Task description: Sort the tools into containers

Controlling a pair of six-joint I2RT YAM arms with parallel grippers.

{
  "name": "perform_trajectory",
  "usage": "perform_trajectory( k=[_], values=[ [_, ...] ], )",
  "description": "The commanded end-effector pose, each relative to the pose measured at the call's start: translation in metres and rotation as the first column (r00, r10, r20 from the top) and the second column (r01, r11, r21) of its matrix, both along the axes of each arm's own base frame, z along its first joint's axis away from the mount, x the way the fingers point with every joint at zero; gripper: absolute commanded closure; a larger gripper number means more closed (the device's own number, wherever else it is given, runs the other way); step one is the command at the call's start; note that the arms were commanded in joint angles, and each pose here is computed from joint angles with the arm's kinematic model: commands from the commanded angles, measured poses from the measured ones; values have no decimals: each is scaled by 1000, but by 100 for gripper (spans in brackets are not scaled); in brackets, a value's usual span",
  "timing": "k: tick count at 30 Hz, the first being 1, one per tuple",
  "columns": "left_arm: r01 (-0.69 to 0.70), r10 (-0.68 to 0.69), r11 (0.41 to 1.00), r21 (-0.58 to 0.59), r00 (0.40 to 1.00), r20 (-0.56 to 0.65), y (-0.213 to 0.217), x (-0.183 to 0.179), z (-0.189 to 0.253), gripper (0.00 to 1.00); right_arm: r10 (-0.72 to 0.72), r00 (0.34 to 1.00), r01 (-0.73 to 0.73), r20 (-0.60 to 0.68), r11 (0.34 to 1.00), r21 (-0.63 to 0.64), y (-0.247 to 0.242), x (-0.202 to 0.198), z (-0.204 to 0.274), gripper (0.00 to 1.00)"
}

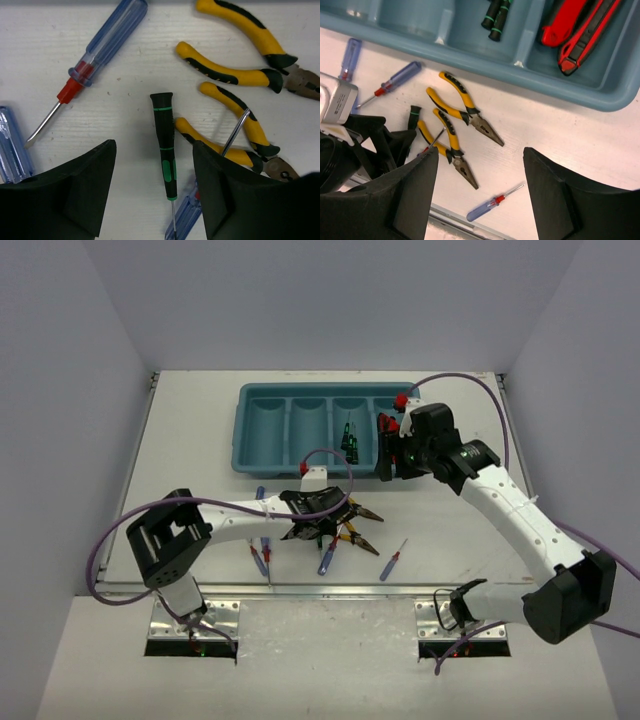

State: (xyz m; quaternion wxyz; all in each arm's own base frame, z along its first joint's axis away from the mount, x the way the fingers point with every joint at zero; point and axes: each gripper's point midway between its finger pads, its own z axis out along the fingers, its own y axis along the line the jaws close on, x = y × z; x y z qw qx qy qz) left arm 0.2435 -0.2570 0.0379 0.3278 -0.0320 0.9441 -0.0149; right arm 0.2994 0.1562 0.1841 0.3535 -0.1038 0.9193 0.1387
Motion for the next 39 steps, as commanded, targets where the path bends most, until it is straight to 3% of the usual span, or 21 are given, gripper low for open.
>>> perform_trajectory(
  k=[1,15,20,21,24,31,36,39],
  values=[
    [-3,2,998,-59,1000,-24,-15,2,-5,45,7,998,-9,70,1000,29,2,5,12,31],
    [-16,14,1000,-21,997,-80,0,-12,-37,64,44,997,-49,62,995,82,14,2,6,32],
    [-23,22,1000,-5,996,-90,6,-16,-43,88,70,995,-78,64,989,123,20,-4,8,32],
    [-33,33,999,0,996,-85,10,-16,-41,97,98,993,-107,64,982,158,27,-8,8,32],
    [-50,48,998,-43,998,-33,13,-15,-20,100,207,976,-218,68,934,284,50,-27,10,32],
    [18,23,970,-241,986,166,13,-10,66,100,405,910,-383,87,742,550,90,-73,15,31],
    [258,-110,860,-440,936,333,-10,-24,118,100,432,891,-402,140,606,687,117,-93,28,30],
    [331,-104,782,-529,905,412,-15,-31,142,100,413,896,-401,165,590,701,131,-99,31,31]
  ],
)
